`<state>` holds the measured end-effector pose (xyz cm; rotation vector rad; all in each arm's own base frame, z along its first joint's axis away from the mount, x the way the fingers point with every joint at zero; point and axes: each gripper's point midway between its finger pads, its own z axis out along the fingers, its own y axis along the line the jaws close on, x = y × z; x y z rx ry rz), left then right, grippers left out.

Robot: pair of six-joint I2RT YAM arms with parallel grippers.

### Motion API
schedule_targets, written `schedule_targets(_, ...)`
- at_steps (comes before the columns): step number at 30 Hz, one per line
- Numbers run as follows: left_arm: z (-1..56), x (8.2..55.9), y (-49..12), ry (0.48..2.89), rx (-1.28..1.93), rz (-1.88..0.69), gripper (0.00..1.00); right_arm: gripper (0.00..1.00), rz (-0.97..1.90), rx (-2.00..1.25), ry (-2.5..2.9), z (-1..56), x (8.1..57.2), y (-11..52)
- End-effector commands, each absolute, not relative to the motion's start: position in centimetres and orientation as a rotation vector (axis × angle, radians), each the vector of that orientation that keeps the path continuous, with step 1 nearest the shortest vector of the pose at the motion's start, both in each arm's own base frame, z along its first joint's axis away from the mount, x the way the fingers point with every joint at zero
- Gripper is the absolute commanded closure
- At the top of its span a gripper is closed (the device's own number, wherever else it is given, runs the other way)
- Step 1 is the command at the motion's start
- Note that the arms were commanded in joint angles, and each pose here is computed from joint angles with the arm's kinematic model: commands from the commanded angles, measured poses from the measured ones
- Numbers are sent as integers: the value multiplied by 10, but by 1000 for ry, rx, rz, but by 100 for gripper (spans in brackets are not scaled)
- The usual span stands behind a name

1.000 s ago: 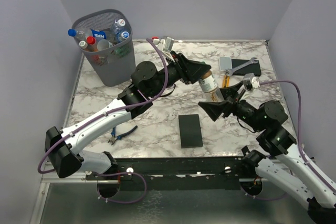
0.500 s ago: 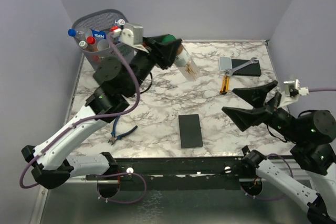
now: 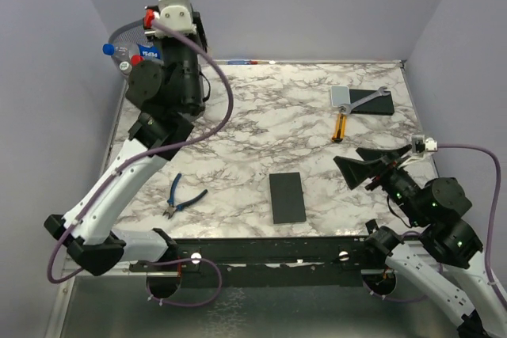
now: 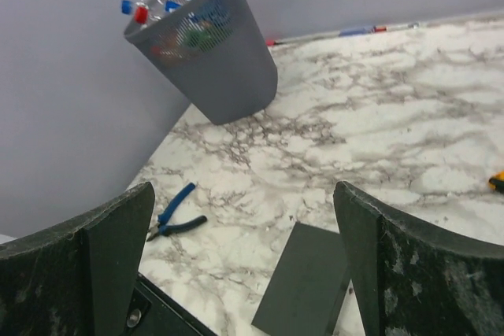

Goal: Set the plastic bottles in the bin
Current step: Place the plastic bottle in the trash bin.

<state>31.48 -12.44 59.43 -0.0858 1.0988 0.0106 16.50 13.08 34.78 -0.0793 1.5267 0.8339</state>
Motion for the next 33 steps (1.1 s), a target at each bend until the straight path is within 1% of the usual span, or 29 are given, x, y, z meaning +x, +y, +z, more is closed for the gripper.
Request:
schedule_targets(1, 576, 363, -93, 1162, -198, 112, 100, 1, 836, -2, 1610, 316, 172, 132)
schedule_targets(5, 571, 392, -49, 1125, -364, 131, 100, 1, 875, -2, 1631, 302, 168, 137)
schedule_targets(8, 571, 401, -22, 1078, -461, 154, 100, 1, 869, 8, 1670, 290, 166, 135)
schedule_targets(13, 581, 410, 4, 959, -492, 225, 100, 1, 856, 85, 1714, 268, 165, 127)
schedule_targets(17, 584, 415, 13, 899, -455, 283, 100, 2, 875, 104, 1708, 259, 163, 126)
schedule_targets(19, 582, 423, 21, 912, -467, 292, 100, 2, 857, 136, 1715, 256, 164, 121)
schedule_targets(21, 567, 439, 29, 1000, -483, 275, 100, 3, 818, 187, 1722, 252, 166, 112)
schedule_targets(24, 549, 448, 41, 1032, -527, 232, 100, 3, 809, 191, 1702, 255, 167, 110)
schedule_targets(30, 512, 470, 44, 1117, -502, 253, 100, 3, 817, 193, 1742, 248, 167, 114)
schedule_targets(33, 502, 481, 38, 1122, -478, 195, 100, 3, 827, 189, 1741, 249, 165, 114)
